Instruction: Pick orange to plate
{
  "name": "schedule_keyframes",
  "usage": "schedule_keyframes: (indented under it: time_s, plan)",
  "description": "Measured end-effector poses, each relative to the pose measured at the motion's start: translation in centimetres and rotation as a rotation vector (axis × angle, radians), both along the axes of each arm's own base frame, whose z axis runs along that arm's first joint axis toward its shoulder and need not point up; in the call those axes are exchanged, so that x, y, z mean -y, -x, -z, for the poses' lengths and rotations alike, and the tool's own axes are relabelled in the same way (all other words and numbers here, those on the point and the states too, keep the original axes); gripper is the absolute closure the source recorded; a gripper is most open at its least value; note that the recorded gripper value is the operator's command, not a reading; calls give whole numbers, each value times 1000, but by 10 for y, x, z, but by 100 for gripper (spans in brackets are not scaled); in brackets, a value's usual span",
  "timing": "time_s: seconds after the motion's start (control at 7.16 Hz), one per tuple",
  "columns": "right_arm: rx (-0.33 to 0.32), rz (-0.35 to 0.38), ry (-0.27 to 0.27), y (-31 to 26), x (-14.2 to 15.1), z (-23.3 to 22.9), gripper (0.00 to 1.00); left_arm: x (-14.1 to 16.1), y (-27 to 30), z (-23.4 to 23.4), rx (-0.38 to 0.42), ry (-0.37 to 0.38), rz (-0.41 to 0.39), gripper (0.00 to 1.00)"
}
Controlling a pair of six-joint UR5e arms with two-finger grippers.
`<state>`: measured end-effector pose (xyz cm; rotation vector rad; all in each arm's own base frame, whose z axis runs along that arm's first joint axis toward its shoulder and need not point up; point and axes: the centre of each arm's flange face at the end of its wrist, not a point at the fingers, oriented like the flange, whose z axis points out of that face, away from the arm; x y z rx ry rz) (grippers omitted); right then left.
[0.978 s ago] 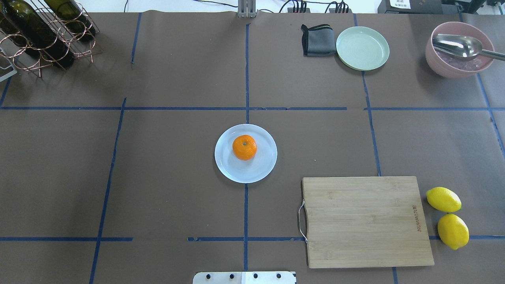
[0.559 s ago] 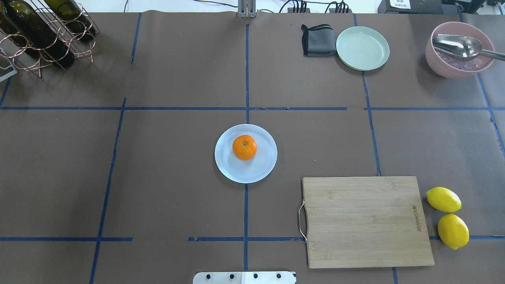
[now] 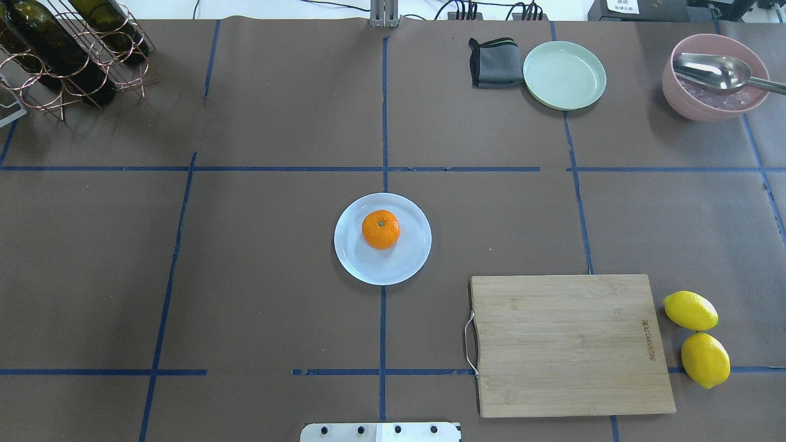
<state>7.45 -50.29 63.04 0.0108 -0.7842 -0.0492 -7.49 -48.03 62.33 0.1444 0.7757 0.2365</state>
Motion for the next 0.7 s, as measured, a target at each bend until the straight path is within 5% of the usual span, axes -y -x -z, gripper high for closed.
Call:
schedule_keyframes:
  time_s: [0.7]
  plan:
    - [0,0,-3,0,0,2,0,2,0,3,0,-5,0,0]
